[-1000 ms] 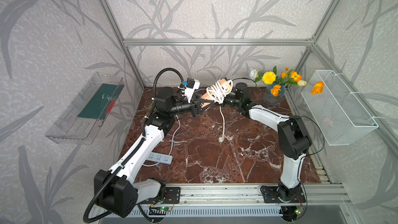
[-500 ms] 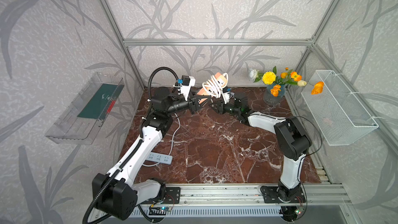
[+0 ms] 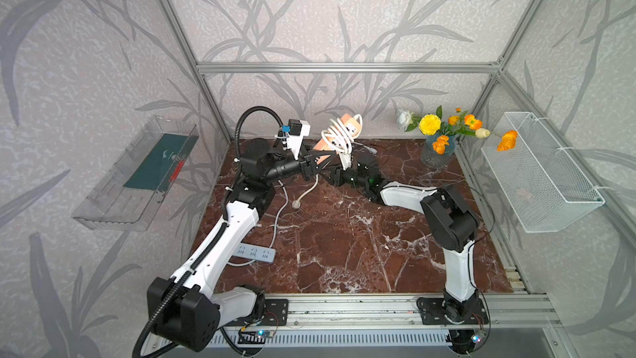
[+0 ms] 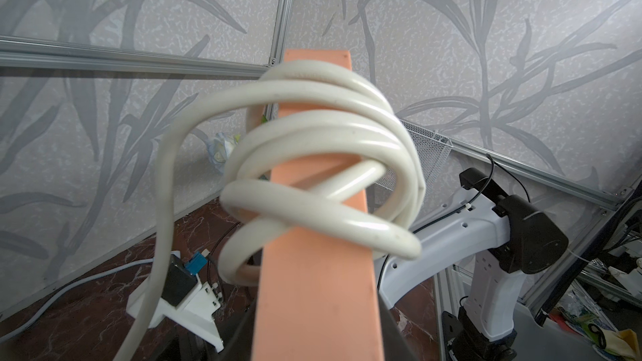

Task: Wrap the cord around the power strip
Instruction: Wrap the power cord around the power strip.

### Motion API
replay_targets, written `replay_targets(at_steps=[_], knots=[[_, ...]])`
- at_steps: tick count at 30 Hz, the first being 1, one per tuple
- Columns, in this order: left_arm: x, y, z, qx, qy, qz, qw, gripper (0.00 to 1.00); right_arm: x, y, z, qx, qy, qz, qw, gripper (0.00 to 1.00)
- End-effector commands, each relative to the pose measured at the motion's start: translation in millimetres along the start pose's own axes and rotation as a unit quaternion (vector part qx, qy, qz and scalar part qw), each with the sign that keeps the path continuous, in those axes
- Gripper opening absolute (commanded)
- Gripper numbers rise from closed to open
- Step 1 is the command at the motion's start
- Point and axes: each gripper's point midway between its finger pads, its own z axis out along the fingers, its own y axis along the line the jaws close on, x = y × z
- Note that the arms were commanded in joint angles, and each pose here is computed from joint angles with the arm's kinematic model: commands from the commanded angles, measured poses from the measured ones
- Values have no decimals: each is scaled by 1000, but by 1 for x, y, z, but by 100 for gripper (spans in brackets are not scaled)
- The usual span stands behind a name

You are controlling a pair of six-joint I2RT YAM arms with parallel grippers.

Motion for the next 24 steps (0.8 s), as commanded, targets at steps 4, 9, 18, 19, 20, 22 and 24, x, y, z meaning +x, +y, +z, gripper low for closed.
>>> replay_targets(at_steps=[4,9,18,19,20,22,24], knots=[[-48,-22,-10,6,-53,59,997,0,-21,12,2,-10,-64,4,998,55],[-46,-19,-13,-7,-48,63,997,0,-8,-20,-55,78,-74,34,994,55],[-48,-13,-9,-10,-49,52,997,0,15,15,-91,51,-52,-9,997,66],[-46,-12,-8,-11,-48,51,997,0,14,17,-84,52,-51,-16,997,67],[-46,-11,-8,-13,-48,50,998,0,12,18,-76,54,-54,-22,997,67],[-46,-11,-9,-16,-49,53,997,0,6,12,-62,62,-65,-22,996,67],[-46,-10,-9,-19,-46,54,997,0,0,5,-46,62,-75,-14,995,67]])
